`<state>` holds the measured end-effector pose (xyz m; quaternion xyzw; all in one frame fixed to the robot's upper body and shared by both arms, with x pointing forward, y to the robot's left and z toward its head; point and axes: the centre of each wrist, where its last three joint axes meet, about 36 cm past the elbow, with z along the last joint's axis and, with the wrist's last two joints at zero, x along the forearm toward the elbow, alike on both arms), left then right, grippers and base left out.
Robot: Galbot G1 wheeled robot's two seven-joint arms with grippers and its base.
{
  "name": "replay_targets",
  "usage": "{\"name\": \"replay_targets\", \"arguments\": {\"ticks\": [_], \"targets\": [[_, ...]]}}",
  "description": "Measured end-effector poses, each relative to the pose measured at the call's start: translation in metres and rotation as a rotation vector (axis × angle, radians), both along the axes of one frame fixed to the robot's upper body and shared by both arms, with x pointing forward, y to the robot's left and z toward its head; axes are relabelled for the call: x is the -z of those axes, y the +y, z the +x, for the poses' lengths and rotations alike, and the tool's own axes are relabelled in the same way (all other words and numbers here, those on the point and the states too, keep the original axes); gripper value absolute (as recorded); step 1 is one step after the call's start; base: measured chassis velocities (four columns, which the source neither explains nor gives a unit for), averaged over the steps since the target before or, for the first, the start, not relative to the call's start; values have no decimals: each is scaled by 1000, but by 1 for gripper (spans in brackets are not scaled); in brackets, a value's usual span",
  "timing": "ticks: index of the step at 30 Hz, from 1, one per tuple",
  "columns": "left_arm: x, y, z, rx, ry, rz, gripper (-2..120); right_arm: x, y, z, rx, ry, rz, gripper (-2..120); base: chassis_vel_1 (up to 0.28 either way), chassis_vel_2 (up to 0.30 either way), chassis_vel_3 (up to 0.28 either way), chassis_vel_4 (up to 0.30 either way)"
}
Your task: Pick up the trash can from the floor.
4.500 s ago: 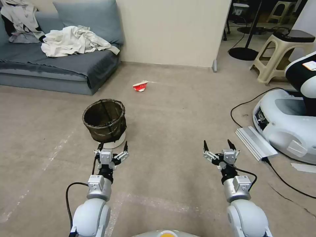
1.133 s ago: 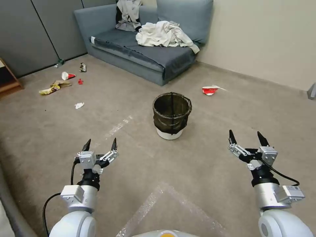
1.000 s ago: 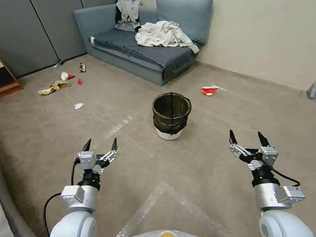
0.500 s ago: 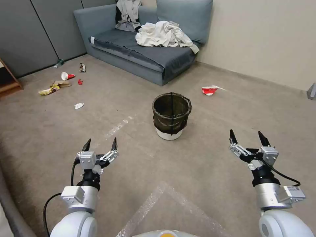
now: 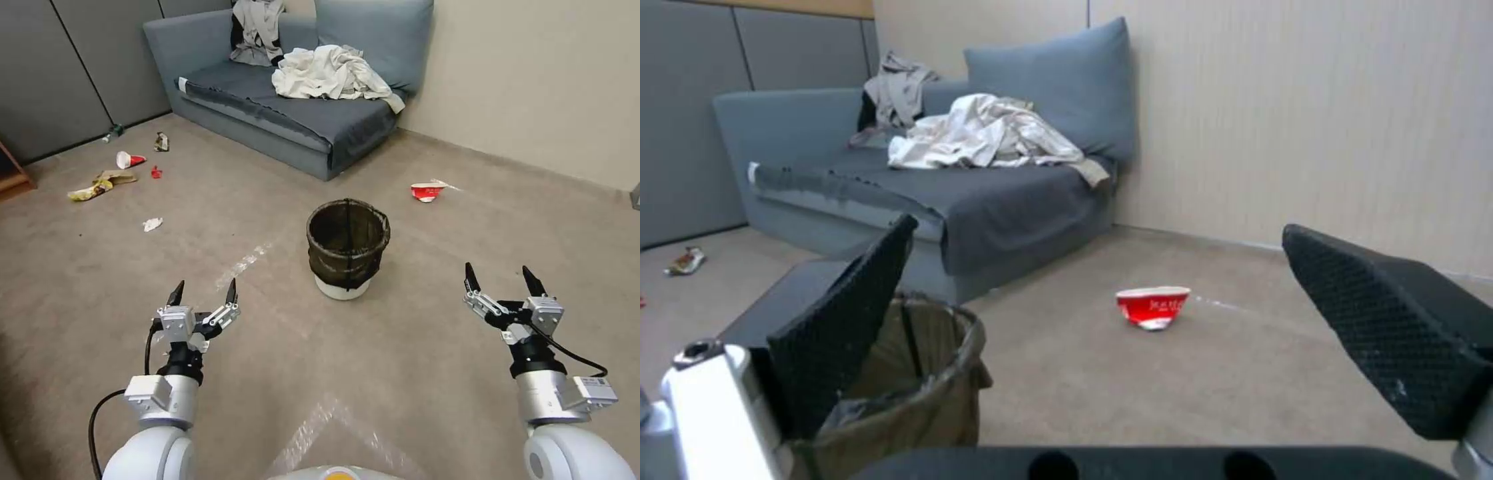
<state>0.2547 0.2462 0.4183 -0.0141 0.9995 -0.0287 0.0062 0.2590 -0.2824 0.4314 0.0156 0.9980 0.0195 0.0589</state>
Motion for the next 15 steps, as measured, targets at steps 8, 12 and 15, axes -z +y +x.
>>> {"name": "replay_targets", "arguments": {"ticks": [8, 12, 15], "targets": [[2, 0, 0, -1, 3, -1, 100, 1, 0, 0, 0, 3, -1, 100, -120, 126, 128, -123], [2, 0, 1, -2, 3, -2, 100, 1, 0, 1, 0, 3, -1, 100, -110, 125, 102, -125], [2, 0, 1, -2, 4, -2, 100, 1, 0, 1, -1, 3, -1, 100, -137, 134, 140, -130]]}}
